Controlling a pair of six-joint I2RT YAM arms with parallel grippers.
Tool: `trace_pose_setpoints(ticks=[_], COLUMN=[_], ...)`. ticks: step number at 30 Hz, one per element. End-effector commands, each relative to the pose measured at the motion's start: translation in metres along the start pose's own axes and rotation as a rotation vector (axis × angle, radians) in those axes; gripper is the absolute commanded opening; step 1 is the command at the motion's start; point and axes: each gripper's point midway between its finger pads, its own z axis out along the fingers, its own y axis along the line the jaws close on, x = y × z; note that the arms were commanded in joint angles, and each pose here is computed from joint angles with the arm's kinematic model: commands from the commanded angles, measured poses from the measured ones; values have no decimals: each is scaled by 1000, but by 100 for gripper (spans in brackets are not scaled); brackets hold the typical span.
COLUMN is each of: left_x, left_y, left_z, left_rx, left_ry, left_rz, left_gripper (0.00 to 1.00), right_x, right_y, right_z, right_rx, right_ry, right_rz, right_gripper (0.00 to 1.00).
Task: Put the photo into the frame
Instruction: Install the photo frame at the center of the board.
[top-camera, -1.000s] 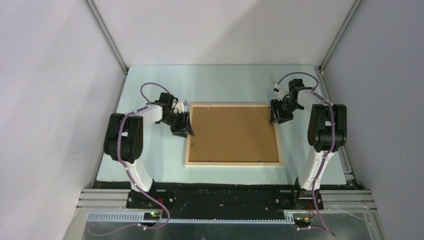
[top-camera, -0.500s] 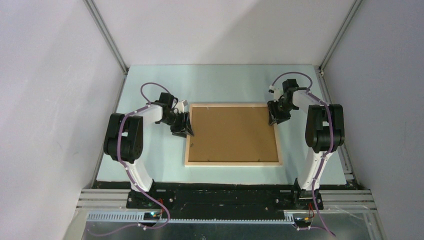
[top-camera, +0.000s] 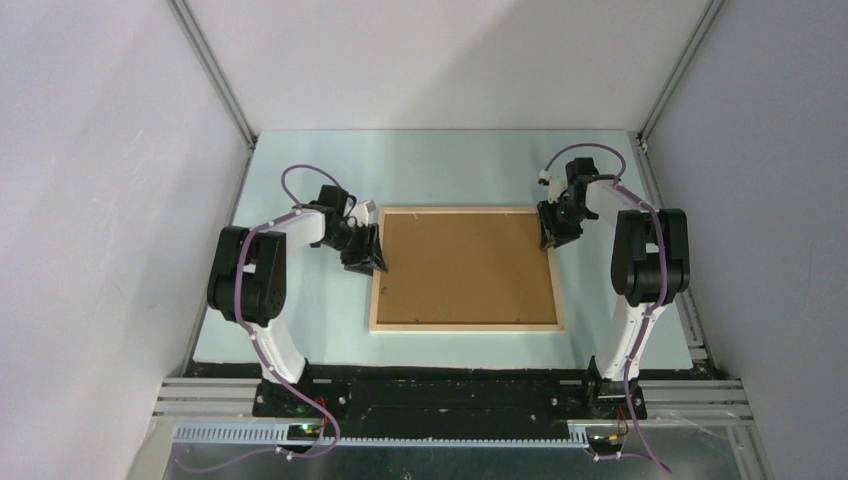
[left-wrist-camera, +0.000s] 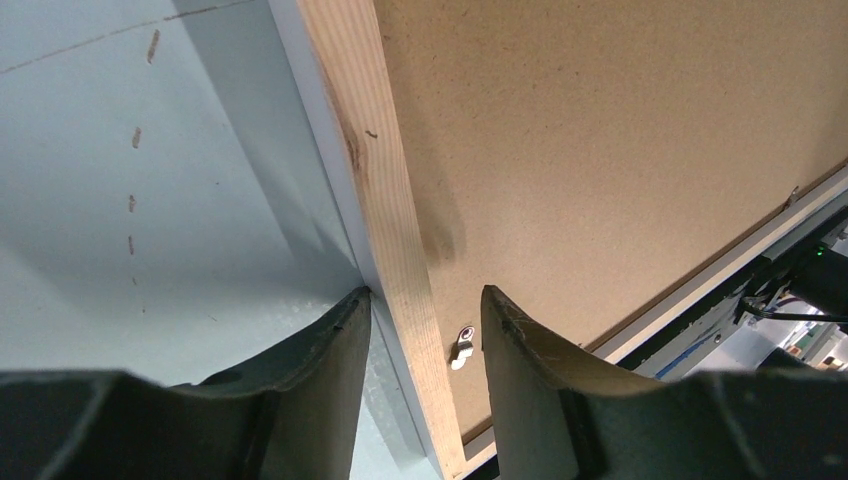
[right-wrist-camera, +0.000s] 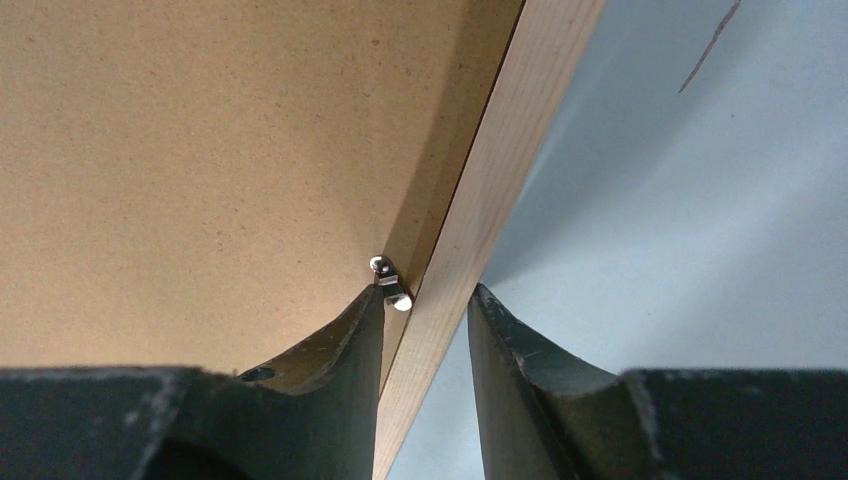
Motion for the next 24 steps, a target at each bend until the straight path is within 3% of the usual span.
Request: trace_pose_setpoints(ticks=[1, 17, 24], left_x=[-1, -1, -2], left_y=[4, 6, 6], left_z=[-5, -6, -8], left_rx=[-39, -46, -54], left_ry=[-5, -8, -16], left_rz=[43, 49, 54], left_gripper=[51, 50, 50], right_x=[-20, -27, -29], right_y=[7, 8, 11], right_z=[-6, -11, -21], right_rx=[-20, -57, -83], right_ry=[-76, -81, -102], right_rz=[-44, -50, -30], right_gripper=[36, 27, 45])
